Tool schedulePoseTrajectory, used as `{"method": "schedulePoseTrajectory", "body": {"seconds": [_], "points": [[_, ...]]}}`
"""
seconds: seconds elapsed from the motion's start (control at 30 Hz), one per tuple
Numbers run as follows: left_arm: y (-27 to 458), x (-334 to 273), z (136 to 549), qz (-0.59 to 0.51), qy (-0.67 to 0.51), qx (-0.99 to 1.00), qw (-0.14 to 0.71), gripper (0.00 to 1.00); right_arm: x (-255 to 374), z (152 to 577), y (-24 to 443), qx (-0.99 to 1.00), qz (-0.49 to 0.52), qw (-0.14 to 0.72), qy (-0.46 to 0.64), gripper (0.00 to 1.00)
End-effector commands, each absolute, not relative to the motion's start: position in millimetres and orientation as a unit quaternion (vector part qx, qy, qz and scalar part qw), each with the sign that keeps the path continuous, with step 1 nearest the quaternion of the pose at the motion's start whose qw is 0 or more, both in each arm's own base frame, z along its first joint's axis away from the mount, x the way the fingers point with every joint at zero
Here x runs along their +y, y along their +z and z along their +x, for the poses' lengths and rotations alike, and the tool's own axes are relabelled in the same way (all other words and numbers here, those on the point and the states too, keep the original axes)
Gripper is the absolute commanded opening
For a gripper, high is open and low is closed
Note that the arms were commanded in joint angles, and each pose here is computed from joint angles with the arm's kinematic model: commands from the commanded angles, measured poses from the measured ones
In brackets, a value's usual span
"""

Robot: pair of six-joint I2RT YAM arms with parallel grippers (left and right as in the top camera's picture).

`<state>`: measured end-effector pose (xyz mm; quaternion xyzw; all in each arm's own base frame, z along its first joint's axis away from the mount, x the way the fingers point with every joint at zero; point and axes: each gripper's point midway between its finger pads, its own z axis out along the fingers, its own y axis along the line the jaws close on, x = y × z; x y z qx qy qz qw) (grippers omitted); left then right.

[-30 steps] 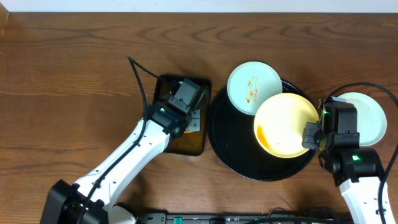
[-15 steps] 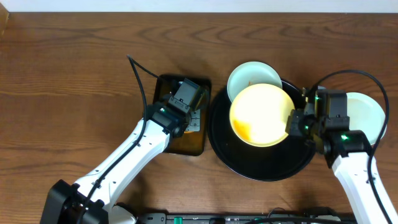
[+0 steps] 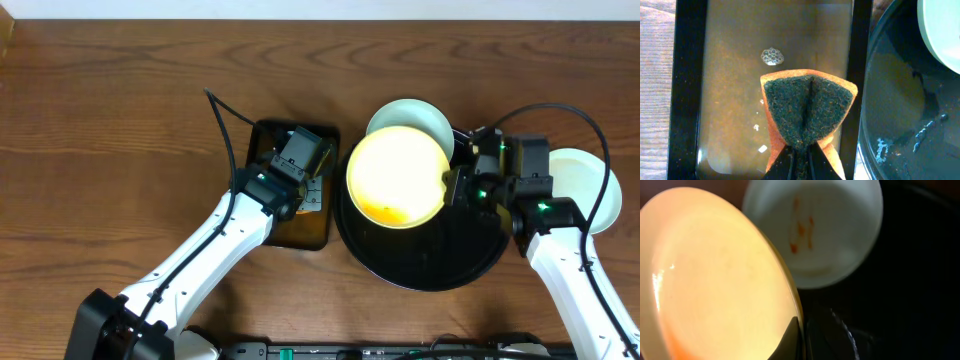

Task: Clean dirty plates on tray and stack at the side
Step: 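Lift the yellow plate with the right gripper toward the right side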

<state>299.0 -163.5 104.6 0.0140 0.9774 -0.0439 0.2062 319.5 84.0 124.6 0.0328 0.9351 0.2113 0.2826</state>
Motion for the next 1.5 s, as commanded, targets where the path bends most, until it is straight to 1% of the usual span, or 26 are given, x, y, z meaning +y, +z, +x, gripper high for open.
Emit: {"method": "schedulePoseTrajectory", "body": {"seconds": [0.0,0.1,0.17,0.23,0.33,0.43,0.67,0.77,0.83,0.97,1.03,1.13,1.23,1.37,1.47], "points": [[103,-158,299,0.015,-0.033,0.977,0.208,0.08,95,321,136,0.927,0.021,0.288,0.238,0.01],[103,-158,298,0.015,-0.032,0.978,0.208,0.08,95,307,126,0.938,0.016,0.254,0.234,0.01],[103,-158,299,0.015,-0.033,0.977,0.208,0.07,94,304,124,0.94,0.015,0.25,0.231,0.01],[103,-158,299,0.015,-0.033,0.977,0.208,0.08,87,309,124,0.942,0.028,0.258,0.214,0.01],[103,-158,298,0.015,-0.032,0.978,0.208,0.08,73,319,124,0.94,0.073,0.274,0.188,0.01],[102,-156,296,0.015,-0.029,0.979,0.203,0.08,76,322,127,0.937,0.073,0.282,0.195,0.01],[102,-156,296,0.015,-0.029,0.979,0.203,0.08,76,295,109,0.955,0.078,0.219,0.182,0.01],[102,-156,296,0.015,-0.029,0.979,0.202,0.08,61,303,110,0.954,0.105,0.238,0.15,0.01],[102,-156,296,0.015,-0.029,0.979,0.202,0.08,62,309,114,0.948,0.114,0.249,0.159,0.01],[102,-156,296,0.015,-0.029,0.979,0.202,0.08,80,309,120,0.943,0.084,0.247,0.208,0.01],[102,-156,296,0.015,-0.029,0.979,0.203,0.08,84,302,117,0.947,0.066,0.235,0.209,0.01],[102,-156,296,0.015,-0.029,0.979,0.203,0.08,76,293,108,0.958,0.063,0.22,0.175,0.01],[102,-156,296,0.015,-0.029,0.979,0.203,0.08,58,298,106,0.96,0.083,0.232,0.132,0.01],[102,-156,296,0.015,-0.029,0.979,0.202,0.08,63,314,117,0.947,0.085,0.264,0.16,0.01],[102,-156,296,0.015,-0.029,0.979,0.202,0.08,75,314,121,0.943,0.072,0.263,0.19,0.01]]}}
